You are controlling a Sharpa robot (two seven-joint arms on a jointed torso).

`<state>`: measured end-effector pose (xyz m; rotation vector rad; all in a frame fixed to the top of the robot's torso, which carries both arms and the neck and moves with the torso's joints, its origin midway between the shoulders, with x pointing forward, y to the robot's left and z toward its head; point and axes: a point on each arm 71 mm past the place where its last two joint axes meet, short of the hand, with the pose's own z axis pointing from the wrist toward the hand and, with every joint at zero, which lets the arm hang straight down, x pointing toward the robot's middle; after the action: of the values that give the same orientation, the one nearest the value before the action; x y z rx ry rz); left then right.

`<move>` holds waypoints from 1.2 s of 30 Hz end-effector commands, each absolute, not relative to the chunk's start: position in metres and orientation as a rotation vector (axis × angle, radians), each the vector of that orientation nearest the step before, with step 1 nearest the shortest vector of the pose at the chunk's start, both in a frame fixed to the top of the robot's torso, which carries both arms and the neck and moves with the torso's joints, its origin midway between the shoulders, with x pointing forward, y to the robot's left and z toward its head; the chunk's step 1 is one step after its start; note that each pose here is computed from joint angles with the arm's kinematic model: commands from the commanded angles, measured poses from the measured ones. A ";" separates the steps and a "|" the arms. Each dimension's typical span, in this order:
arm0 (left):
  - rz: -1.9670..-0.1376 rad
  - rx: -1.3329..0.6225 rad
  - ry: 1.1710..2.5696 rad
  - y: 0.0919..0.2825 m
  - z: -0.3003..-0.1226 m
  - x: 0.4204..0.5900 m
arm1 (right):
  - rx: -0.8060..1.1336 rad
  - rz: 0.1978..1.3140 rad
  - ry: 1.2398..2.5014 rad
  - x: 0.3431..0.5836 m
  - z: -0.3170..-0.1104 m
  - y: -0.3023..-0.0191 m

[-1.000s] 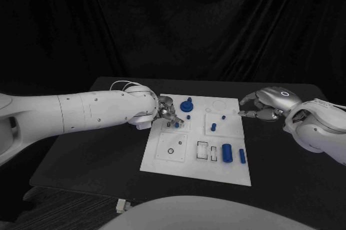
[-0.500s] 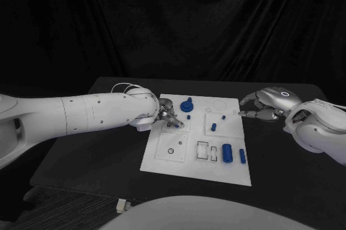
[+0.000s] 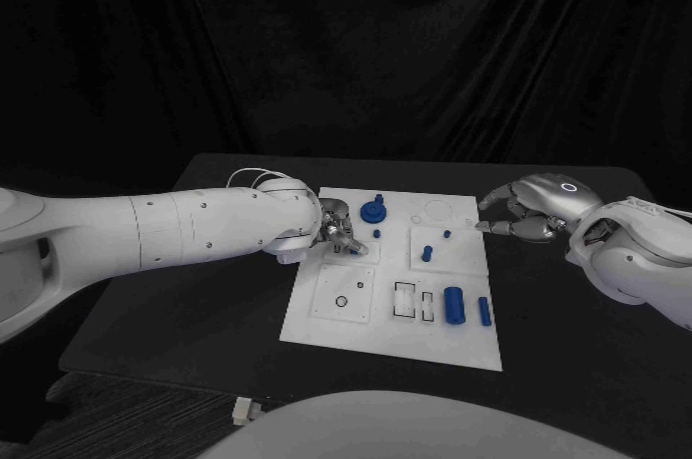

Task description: Assemble the parts on the task board

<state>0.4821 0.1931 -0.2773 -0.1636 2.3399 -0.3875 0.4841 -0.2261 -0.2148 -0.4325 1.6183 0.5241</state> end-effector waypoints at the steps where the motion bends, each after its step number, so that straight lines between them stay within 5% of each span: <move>1: -0.410 -0.147 2.347 0.191 -0.278 0.481 | -0.425 0.515 1.620 0.484 -0.216 -0.227; 36: -0.453 -0.164 2.298 0.193 -0.276 0.481 | -0.421 0.512 1.631 0.482 -0.219 -0.228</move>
<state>0.4814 0.1962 -0.2773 -0.1635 2.3296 -0.4117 0.4826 -0.2271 -0.2181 -0.4304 1.6261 0.5243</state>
